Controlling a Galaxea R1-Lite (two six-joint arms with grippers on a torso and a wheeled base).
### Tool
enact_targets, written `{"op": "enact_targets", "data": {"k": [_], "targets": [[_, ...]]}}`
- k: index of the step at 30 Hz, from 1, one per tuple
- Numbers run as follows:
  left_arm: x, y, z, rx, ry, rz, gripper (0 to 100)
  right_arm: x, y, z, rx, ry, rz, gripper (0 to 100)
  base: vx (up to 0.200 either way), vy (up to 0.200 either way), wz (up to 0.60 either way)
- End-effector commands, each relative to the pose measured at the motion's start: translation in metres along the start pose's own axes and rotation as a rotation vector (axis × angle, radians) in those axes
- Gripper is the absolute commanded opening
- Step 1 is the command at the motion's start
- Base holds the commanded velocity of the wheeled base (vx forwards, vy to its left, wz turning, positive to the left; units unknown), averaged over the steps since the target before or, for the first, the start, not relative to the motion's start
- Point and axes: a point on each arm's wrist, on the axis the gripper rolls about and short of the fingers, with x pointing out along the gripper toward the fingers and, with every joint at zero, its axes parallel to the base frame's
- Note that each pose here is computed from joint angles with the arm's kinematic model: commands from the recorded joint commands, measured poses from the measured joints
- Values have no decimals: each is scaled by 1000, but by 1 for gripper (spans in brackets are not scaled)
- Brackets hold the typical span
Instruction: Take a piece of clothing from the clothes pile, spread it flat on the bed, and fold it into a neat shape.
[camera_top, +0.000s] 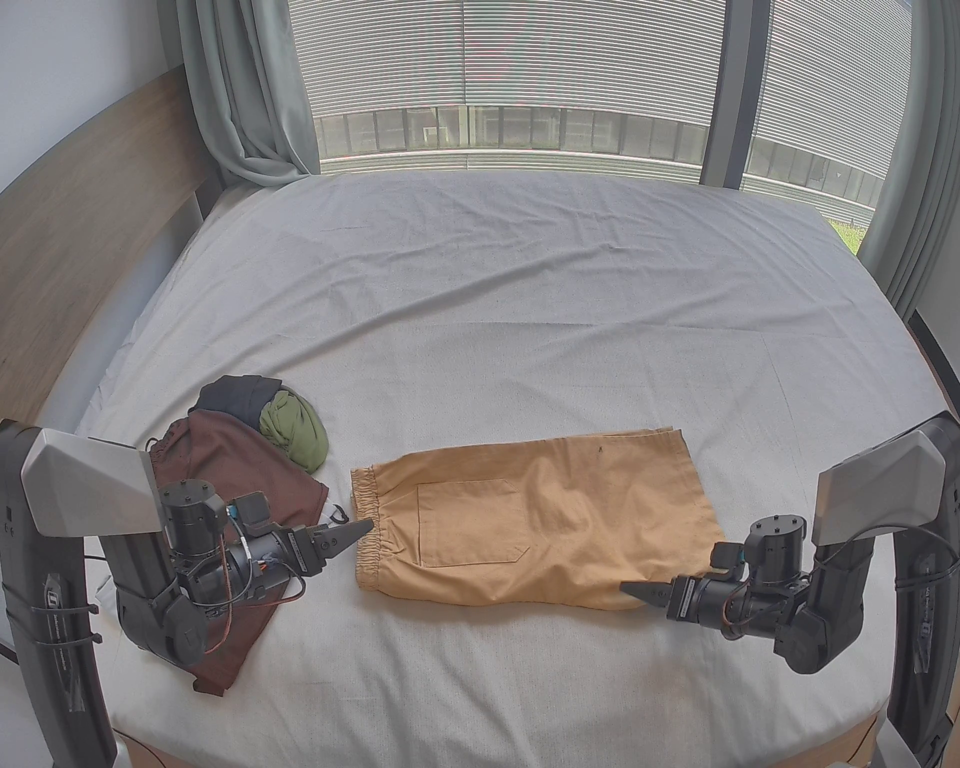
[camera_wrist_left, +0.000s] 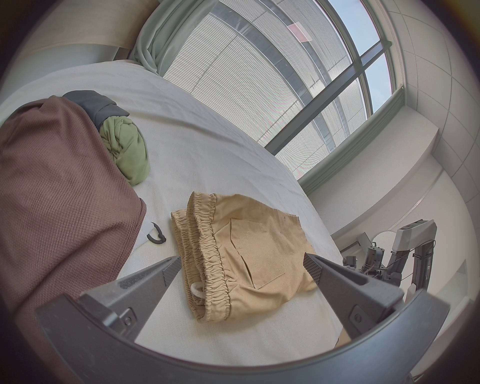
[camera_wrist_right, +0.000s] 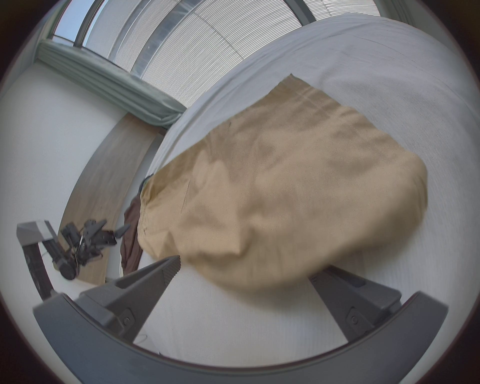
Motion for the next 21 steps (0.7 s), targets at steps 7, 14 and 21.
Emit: {"op": "enact_targets", "data": {"k": [7,14,21], "targets": [[4,7,-9,-14,25,11,100,-24,21,-21,-87,93,128,100,0,0,0],[8,12,-14,-24,38,20,100,-30,38,4,-124,-5,219,100,0,0,0],[10,14,-16,-26,40,21,100,-29,54,38,-92,-124,307,100,0,0,0]]}}
